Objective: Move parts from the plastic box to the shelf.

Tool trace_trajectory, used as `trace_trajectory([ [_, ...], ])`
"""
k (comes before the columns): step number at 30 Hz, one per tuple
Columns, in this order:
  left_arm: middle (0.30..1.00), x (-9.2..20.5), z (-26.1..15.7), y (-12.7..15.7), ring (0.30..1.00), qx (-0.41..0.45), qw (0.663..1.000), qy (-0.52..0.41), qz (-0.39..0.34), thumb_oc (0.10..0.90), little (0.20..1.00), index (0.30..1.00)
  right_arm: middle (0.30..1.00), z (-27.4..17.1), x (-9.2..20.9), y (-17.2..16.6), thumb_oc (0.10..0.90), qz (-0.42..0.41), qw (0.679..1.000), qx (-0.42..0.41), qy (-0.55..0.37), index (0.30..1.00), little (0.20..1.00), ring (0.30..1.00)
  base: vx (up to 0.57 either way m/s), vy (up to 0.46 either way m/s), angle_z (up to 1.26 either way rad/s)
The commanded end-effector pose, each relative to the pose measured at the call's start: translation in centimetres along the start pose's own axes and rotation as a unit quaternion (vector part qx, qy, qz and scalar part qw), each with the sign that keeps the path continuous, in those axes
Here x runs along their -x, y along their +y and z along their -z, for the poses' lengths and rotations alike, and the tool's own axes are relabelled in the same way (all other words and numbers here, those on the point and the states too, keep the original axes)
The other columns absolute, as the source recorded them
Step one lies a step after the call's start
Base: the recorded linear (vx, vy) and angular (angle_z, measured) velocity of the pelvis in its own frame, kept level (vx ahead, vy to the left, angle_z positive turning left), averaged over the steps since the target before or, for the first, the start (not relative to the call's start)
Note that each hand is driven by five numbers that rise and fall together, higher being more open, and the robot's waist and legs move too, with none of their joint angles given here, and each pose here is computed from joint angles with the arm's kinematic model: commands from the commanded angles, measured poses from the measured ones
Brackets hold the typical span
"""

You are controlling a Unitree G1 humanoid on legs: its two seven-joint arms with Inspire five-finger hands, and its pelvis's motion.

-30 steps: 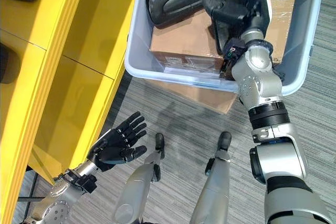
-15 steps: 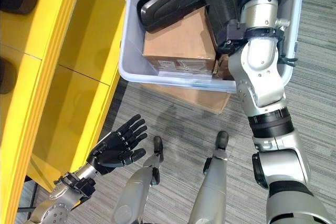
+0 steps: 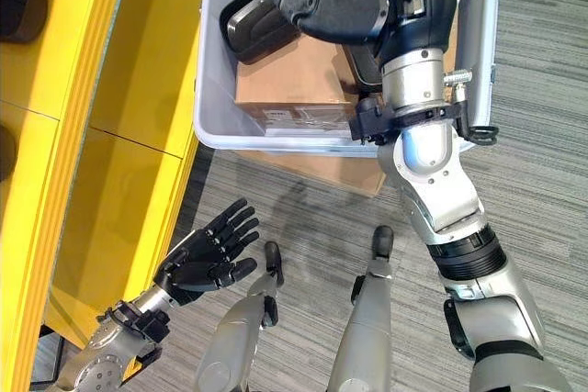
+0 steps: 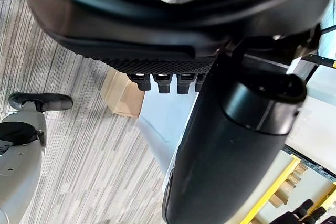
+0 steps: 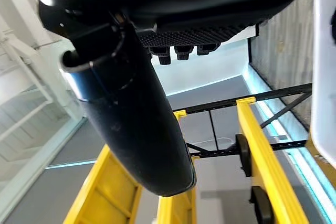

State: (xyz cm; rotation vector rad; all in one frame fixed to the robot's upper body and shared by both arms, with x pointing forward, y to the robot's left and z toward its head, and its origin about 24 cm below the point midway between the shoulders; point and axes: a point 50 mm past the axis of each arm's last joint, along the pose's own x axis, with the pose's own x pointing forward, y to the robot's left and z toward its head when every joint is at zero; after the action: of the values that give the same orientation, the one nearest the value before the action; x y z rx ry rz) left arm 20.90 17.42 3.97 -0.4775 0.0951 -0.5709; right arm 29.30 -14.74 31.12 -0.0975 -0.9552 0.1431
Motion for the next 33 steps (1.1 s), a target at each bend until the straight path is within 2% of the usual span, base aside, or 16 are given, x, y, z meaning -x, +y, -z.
trace_trajectory([
  [1, 1.0, -0.3, -1.7, -2.4, 1.0, -0.012, 0.996, -0.072, 0.049, 0.9, 1.0, 1.0, 1.0, -7.3, -1.8, 1.0, 0.9, -0.049, 0.982, 0.018, -0.182, 1.0, 1.0, 1.0, 0.0, 0.0, 0.0],
  [5, 1.0, -0.4, -1.8, -2.4, 1.0, -0.009, 0.996, -0.075, 0.045, 0.9, 1.0, 1.0, 1.0, -7.3, -0.9, -0.3, 0.9, -0.001, 0.979, 0.038, -0.201, 1.0, 1.0, 1.0, 0.0, 0.0, 0.0],
  [7, 1.0, -0.4, -1.9, -2.4, 1.0, -0.012, 0.996, -0.077, 0.042, 0.9, 1.0, 1.0, 1.0, -7.7, -0.1, -1.3, 0.9, 0.049, 0.968, 0.078, -0.233, 1.0, 1.0, 1.0, 0.0, 0.0, 0.0],
  [9, 1.0, -0.6, -1.7, -2.5, 1.0, -0.003, 0.996, -0.082, 0.037, 0.9, 1.0, 1.0, 1.0, -8.4, 1.2, -2.7, 0.9, 0.146, 0.934, 0.162, -0.283, 1.0, 1.0, 1.0, 0.04, 0.017, -0.02],
  [10, 1.0, -0.6, -1.7, -2.6, 1.0, -0.003, 0.996, -0.082, 0.037, 0.9, 1.0, 1.0, 1.0, -8.5, 1.3, -2.8, 0.9, 0.153, 0.929, 0.172, -0.289, 1.0, 1.0, 1.0, 0.04, 0.022, -0.03],
  [12, 1.0, -0.8, -1.4, -2.9, 1.0, 0.0, 0.996, -0.086, 0.035, 0.9, 1.0, 1.0, 1.0, -9.2, 2.6, -3.7, 0.9, 0.219, 0.895, 0.218, -0.323, 1.0, 1.0, 1.0, 0.03, 0.026, -0.05],
  [14, 1.0, -1.0, -1.3, -3.0, 1.0, 0.004, 0.995, -0.089, 0.036, 0.9, 1.0, 1.0, 1.0, -9.2, 3.1, -4.0, 0.9, 0.235, 0.884, 0.241, -0.323, 1.0, 1.0, 1.0, 0.03, 0.028, -0.15],
  [17, 1.0, -1.3, -1.2, -3.5, 1.0, 0.005, 0.995, -0.093, 0.043, 0.9, 1.0, 1.0, 1.0, -8.9, 3.2, -3.5, 0.9, 0.205, 0.872, 0.312, -0.315, 1.0, 1.0, 1.0, 0.02, 0.03, -0.28],
  [20, 1.0, -1.3, -1.2, -3.5, 1.0, 0.007, 0.995, -0.093, 0.042, 0.9, 1.0, 1.0, 1.0, -8.0, 2.9, -3.7, 0.9, 0.178, 0.877, 0.344, -0.283, 1.0, 1.0, 1.0, 0.01, 0.008, -0.19],
  [22, 1.0, -1.0, -1.2, -2.9, 1.0, 0.006, 0.995, -0.089, 0.036, 0.9, 1.0, 1.0, 1.0, -7.2, 3.1, -4.0, 0.9, 0.117, 0.869, 0.402, -0.266, 1.0, 1.0, 1.0, 0.01, -0.003, -0.02],
  [24, 1.0, -1.0, -1.3, -2.8, 1.0, 0.004, 0.995, -0.089, 0.036, 0.9, 1.0, 1.0, 1.0, -7.0, 3.1, -4.1, 0.9, 0.09, 0.866, 0.422, -0.254, 1.0, 1.0, 1.0, 0.0, 0.0, 0.0],
  [26, 1.0, -0.8, -1.5, -2.5, 1.0, 0.002, 0.996, -0.087, 0.036, 0.9, 1.0, 1.0, 1.0, -6.8, 3.3, -4.4, 0.9, 0.052, 0.847, 0.471, -0.24, 1.0, 1.0, 1.0, 0.0, -0.025, 0.0],
  [27, 1.0, -0.5, -1.7, -2.2, 1.0, -0.004, 0.996, -0.086, 0.033, 0.9, 1.0, 1.0, 1.0, -6.7, 3.3, -4.8, 0.9, 0.008, 0.826, 0.513, -0.233, 1.0, 1.0, 1.0, -0.01, -0.046, -0.01],
  [29, 1.0, -0.4, -1.8, -2.0, 1.0, -0.006, 0.996, -0.085, 0.032, 0.9, 1.0, 1.0, 1.0, -6.8, 3.3, -4.9, 0.9, -0.025, 0.807, 0.543, -0.23, 1.0, 1.0, 1.0, -0.02, -0.069, 0.01],
  [30, 1.0, -0.2, -2.0, -1.6, 1.0, -0.012, 0.996, -0.084, 0.029, 0.9, 1.0, 1.0, 1.0, -6.9, 3.3, -5.1, 0.9, -0.062, 0.777, 0.579, -0.237, 1.0, 1.0, 1.0, -0.03, -0.083, 0.01],
  [33, 1.0, 0.1, -2.5, -1.1, 1.0, -0.027, 0.996, -0.077, 0.027, 0.9, 1.0, 1.0, 1.0, -7.5, 3.0, -5.6, 0.9, -0.121, 0.735, 0.627, -0.23, 1.0, 1.0, 1.0, -0.04, -0.14, 0.0],
])
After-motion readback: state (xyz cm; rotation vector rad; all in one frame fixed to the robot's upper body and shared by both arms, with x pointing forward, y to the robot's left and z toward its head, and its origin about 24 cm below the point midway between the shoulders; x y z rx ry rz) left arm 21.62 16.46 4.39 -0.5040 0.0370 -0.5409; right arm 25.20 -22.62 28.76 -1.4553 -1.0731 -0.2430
